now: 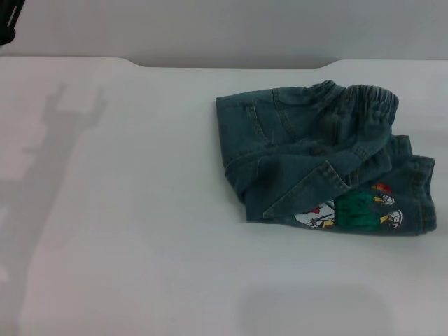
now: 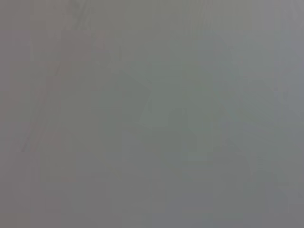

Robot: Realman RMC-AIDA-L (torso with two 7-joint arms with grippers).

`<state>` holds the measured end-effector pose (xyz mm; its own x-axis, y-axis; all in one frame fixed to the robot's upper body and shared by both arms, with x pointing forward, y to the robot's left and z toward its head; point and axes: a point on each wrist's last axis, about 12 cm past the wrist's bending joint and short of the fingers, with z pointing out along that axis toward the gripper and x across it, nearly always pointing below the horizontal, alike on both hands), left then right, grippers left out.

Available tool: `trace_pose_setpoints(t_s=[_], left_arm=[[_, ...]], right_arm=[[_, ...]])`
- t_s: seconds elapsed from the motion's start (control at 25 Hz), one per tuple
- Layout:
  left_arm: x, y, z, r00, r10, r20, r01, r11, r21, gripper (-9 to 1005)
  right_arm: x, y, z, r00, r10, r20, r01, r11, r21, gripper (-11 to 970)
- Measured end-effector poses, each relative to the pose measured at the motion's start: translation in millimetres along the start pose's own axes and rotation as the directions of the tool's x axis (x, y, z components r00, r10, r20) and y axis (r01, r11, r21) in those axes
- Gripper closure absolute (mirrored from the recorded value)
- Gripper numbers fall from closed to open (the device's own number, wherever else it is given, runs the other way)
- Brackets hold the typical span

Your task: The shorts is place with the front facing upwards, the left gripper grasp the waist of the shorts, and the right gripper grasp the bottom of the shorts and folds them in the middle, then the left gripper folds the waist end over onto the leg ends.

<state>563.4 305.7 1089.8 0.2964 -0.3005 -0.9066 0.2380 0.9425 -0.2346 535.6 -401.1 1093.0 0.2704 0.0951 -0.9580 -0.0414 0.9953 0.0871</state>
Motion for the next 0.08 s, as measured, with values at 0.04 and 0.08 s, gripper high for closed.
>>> trace_pose_setpoints(t_s=[0.04, 0.08], left_arm=[[0.9, -1.7, 0.4, 1.000, -0.001, -0.004, 0.001, 1.000, 0.008, 194], [1.0, -1.9, 0.4, 1.000, -0.001, -0.005, 0.001, 1.000, 0.009, 194]], right_arm=[[0.2, 0.7, -0.5, 1.000, -0.010, 0.008, 0.010, 1.000, 0.004, 499], [0.4, 1.5, -0.6, 1.000, -0.017, 0.013, 0.017, 1.000, 0.004, 499]])
